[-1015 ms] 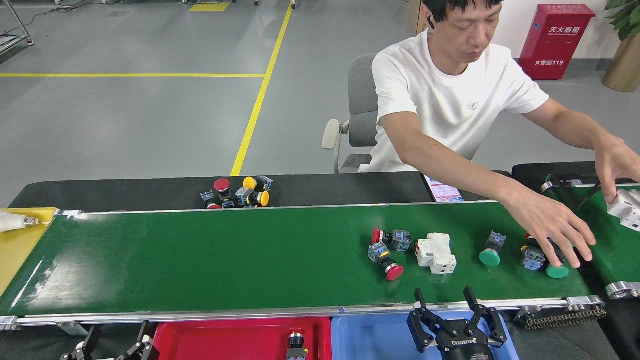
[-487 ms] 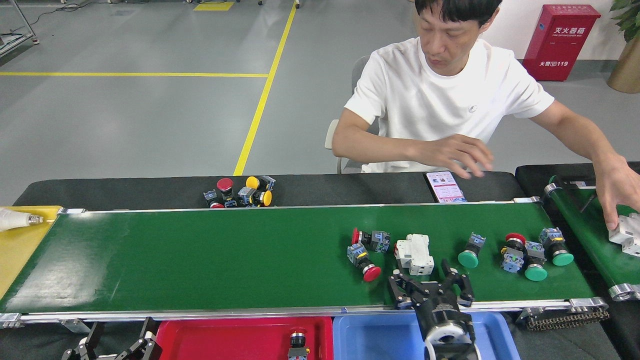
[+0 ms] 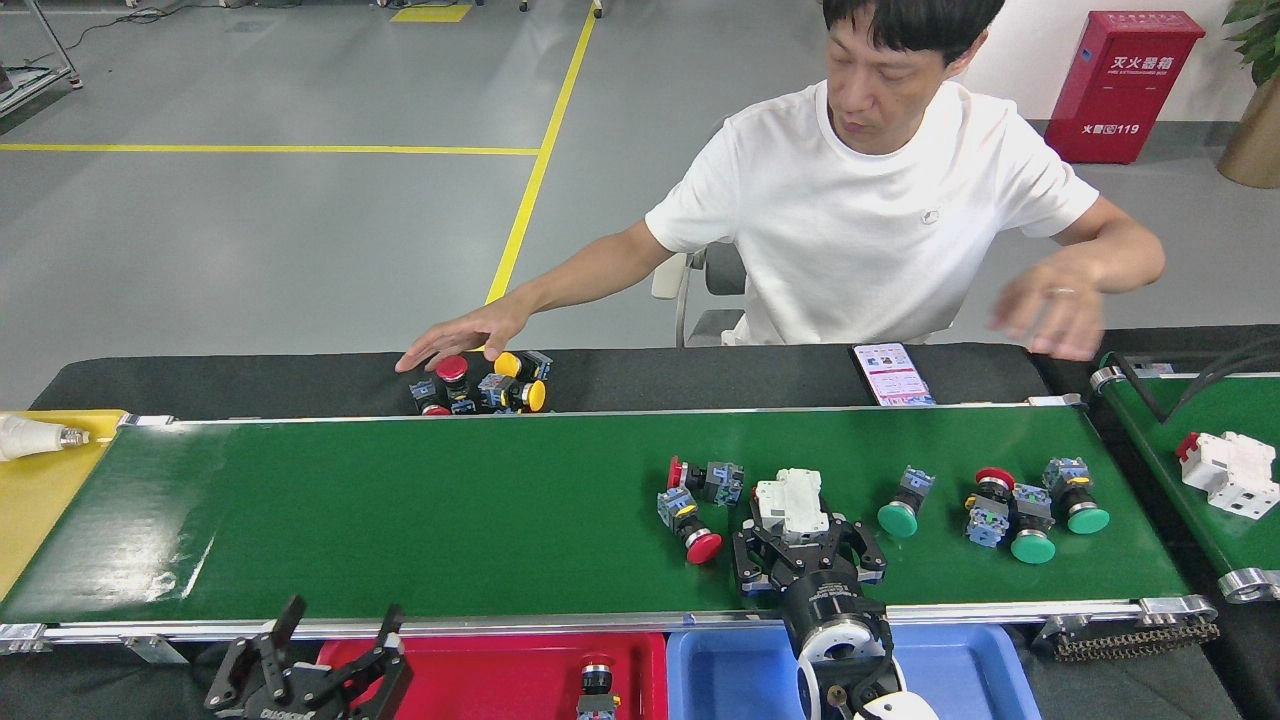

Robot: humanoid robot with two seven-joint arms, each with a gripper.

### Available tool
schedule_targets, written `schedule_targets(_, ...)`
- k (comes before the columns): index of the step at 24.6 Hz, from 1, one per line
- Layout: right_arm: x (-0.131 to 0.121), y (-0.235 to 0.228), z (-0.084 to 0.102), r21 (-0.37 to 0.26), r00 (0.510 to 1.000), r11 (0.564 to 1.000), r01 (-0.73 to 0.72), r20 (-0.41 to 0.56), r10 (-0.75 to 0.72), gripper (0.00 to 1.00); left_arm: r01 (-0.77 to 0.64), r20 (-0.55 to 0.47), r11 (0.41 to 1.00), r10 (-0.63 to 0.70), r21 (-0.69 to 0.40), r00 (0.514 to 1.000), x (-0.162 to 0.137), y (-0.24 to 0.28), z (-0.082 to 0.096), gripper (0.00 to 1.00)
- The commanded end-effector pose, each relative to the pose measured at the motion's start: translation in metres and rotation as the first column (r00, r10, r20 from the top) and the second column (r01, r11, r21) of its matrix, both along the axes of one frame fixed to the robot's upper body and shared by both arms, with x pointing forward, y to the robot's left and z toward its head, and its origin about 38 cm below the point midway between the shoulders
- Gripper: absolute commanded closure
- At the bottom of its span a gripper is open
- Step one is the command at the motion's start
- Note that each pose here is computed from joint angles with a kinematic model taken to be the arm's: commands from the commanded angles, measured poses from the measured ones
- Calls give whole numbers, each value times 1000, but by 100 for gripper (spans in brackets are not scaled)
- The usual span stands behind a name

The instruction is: Pick switch part from conveyor to tray

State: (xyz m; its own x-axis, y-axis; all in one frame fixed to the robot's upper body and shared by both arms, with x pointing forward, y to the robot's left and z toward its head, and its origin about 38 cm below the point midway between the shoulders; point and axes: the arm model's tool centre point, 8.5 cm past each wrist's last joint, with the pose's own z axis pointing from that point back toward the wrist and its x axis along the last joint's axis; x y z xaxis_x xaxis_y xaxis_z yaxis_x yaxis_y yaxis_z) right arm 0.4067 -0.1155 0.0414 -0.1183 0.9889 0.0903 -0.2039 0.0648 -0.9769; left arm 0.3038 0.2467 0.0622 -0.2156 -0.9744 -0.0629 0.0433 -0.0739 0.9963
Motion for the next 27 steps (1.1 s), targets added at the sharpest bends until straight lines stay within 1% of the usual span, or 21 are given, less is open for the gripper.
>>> schedule_targets(1, 1, 7, 19, 26, 996, 997, -66, 68, 64, 59, 30, 1, 999, -31, 12, 1000, 6, -8, 5, 0)
schedule_targets(2, -3, 11, 27, 47, 991, 994, -101, 89, 97, 59, 40, -9, 999, -40, 12, 999, 7, -12, 3, 0)
schedule_targets(3, -16, 15, 30, 86, 984, 984, -155, 101, 146, 59, 53, -14, 999, -53, 11, 999, 10, -17, 2, 0)
schedule_targets(4, -25, 13, 32, 103, 978, 977, -189, 110, 178, 58, 62, -15, 998, -61, 15, 998, 13, -20, 2, 0)
schedule_targets(5, -39, 6, 34, 108, 966, 964, -242, 126, 228, 58, 80, -17, 996, -79, 36, 997, 22, -27, 1, 0)
schedule_targets(6, -49, -5, 36, 95, 957, 958, -270, 136, 256, 58, 93, -22, 994, -92, 58, 996, 30, -32, -2, 0)
schedule_targets(8, -69, -11, 38, 102, 944, 944, -313, 147, 297, 56, 105, -36, 992, -103, 72, 994, 41, -38, -7, 0)
schedule_targets(9, -84, -15, 35, 104, 930, 929, -355, 142, 339, 55, 110, -37, 991, -108, 73, 993, 49, -41, -7, 0)
schedule_targets(10, -93, -21, 32, 99, 915, 914, -393, 138, 379, 54, 116, -39, 990, -113, 75, 993, 53, -43, -8, 0)
schedule_targets(11, -99, -30, 29, 92, 897, 896, -435, 134, 422, 54, 121, -46, 990, -118, 75, 992, 56, -45, -10, 0)
schedule_targets(12, -107, -37, 26, 98, 870, 867, -489, 129, 476, 54, 126, -54, 989, -122, 76, 991, 59, -48, -12, 0)
schedule_targets(14, -128, -41, 19, 125, 795, 785, -606, 125, 594, 54, 136, -59, 987, -132, 82, 990, 64, -51, -14, 0)
schedule_targets(15, -140, -49, 15, 131, 770, 759, -638, 117, 627, 54, 139, -61, 986, -134, 88, 989, 65, -52, -15, 0)
schedule_targets(17, -160, -74, 10, 134, 752, 740, -659, 105, 650, 54, 148, -71, 984, -142, 97, 987, 65, -56, -19, 0)
schedule_targets(18, -165, -83, 9, 131, 748, 736, -664, 103, 656, 54, 147, -70, 984, -140, 100, 988, 66, -57, -18, 0)
schedule_targets(20, -164, -105, 11, 114, 775, 766, -632, 104, 624, 52, 150, -67, 983, -143, 104, 987, 71, -64, -17, 0)
schedule_targets(21, -163, -111, 11, 109, 786, 779, -618, 100, 609, 47, 152, -67, 983, -145, 106, 987, 75, -69, -17, 0)
schedule_targets(22, -165, -114, 8, 115, 793, 784, -610, 92, 603, 39, 153, -64, 982, -147, 111, 987, 77, -72, -16, 0)
schedule_targets(24, -164, -115, 8, 118, 799, 790, -602, 94, 594, 0, 154, -62, 980, -148, 122, 987, 82, -76, -15, 0)
schedule_targets(27, -162, -121, 10, 111, 809, 801, -588, 98, 580, 0, 161, -67, 980, -153, 119, 986, 88, -82, -16, 0)
